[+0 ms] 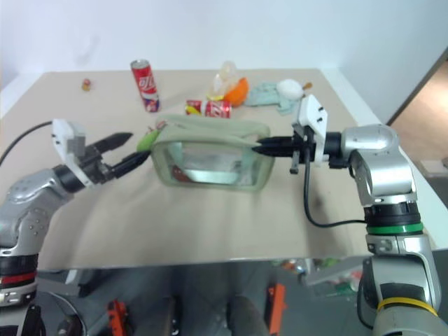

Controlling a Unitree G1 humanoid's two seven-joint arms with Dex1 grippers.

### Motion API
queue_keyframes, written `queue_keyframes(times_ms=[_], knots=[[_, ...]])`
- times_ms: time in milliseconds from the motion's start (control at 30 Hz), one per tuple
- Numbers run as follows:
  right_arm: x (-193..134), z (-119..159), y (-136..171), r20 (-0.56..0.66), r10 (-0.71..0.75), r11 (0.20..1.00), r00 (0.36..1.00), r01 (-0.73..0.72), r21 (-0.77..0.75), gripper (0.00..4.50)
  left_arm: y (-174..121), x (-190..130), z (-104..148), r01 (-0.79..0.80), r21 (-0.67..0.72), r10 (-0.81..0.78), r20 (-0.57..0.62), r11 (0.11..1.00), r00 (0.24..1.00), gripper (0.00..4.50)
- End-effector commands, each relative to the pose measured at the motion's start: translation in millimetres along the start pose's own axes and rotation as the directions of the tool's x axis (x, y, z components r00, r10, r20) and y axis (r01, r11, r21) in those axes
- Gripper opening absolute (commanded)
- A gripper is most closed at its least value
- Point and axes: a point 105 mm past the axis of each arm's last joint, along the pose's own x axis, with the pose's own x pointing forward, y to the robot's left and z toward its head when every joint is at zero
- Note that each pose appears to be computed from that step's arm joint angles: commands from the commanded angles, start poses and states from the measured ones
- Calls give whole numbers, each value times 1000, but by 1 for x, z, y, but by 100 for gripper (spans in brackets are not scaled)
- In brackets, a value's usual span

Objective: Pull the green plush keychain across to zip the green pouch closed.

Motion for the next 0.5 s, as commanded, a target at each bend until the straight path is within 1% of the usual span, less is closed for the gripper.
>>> queue_keyframes(times_ms=[33,67,167,267,300,400,500], knots=[[-6,16,-3,35,-22,997,999,24,-67,0,2,3,12,14,41,-16,33,999,999,236],[-6,16,-2,35,-22,997,999,24,-69,0,3,2,12,12,39,-13,34,999,999,215],[-6,16,-2,34,-22,997,999,24,-71,0,7,1,14,-3,44,1,43,999,999,104],[-6,15,-3,28,-22,997,999,24,-77,0,9,3,27,-2,62,-4,87,998,996,11],[-6,15,-3,27,-21,997,999,23,-78,0,7,4,32,6,66,-12,99,998,995,2],[-6,15,-3,25,-19,997,999,21,-78,0,4,6,40,29,87,-38,102,996,994,2],[-7,15,-4,23,-19,997,1000,21,-78,0,2,11,56,46,135,-62,123,990,990,2]])
